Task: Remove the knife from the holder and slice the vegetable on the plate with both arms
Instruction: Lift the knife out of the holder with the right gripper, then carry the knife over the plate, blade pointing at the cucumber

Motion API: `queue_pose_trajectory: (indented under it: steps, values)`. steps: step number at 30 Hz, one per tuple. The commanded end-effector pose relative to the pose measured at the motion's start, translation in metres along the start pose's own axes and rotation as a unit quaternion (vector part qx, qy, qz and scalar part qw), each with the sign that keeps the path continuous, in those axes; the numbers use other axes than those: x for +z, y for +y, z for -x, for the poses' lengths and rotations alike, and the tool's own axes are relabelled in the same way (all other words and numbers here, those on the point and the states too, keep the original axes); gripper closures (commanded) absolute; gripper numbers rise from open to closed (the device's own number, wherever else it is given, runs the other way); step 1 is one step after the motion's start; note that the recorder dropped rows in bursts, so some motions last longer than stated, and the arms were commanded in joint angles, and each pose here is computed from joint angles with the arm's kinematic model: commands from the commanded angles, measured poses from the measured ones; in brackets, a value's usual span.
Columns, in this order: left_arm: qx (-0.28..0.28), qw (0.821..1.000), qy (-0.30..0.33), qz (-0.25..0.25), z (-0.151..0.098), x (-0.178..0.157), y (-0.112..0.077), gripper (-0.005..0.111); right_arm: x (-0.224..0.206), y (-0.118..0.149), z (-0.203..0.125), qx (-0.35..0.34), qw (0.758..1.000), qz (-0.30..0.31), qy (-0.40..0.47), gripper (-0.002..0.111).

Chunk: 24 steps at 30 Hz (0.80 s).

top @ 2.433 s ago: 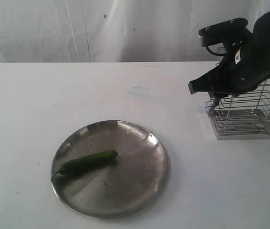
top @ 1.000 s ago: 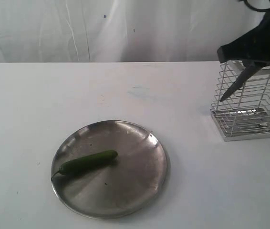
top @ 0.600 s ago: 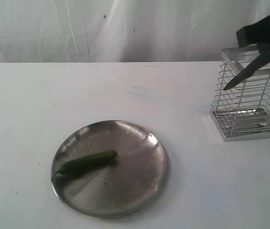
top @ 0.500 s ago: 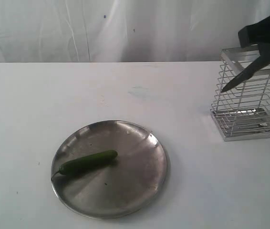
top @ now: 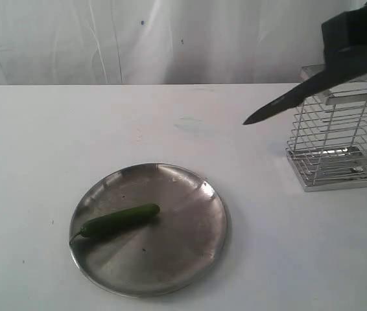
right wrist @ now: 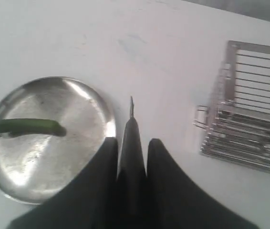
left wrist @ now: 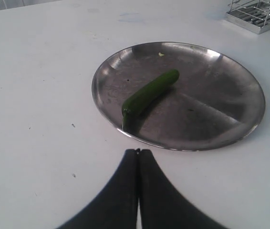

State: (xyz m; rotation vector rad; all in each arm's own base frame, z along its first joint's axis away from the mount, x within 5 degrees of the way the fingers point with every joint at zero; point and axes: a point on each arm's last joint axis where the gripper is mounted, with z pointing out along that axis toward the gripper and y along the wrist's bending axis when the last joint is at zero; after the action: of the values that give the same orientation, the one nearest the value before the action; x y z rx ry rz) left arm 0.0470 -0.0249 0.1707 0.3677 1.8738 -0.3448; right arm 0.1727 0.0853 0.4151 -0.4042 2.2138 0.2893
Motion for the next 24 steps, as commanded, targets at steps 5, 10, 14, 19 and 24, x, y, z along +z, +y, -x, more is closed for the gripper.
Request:
queue_pose_trajectory:
  steps: [5, 10, 14, 19, 24]
  values:
    - [-0.005, 1.000, 0.001, 0.000, -0.001, 0.000, 0.000, 0.107, 0.028, 0.034, -0.032, -0.039, 0.994, 0.086, -0.049, 0.100]
    - [-0.005, 1.000, 0.001, 0.000, -0.001, 0.000, 0.000, 0.107, 0.049, 0.039, -0.071, -0.031, 0.984, 0.121, -0.130, 0.104]
    - [-0.005, 1.000, 0.001, 0.000, -0.001, 0.000, 0.000, 0.107, 0.067, 0.035, -0.103, -0.020, 0.977, 0.130, -0.171, 0.106]
    - [-0.005, 1.000, 0.001, 0.000, -0.001, 0.000, 0.000, 0.107, 0.096, 0.033, -0.133, -0.024, 0.977, 0.128, -0.166, 0.106]
    - [-0.006, 1.000, 0.001, 0.000, -0.001, 0.000, 0.000, 0.107, 0.128, 0.035, -0.151, -0.049, 0.982, 0.120, -0.139, 0.106]
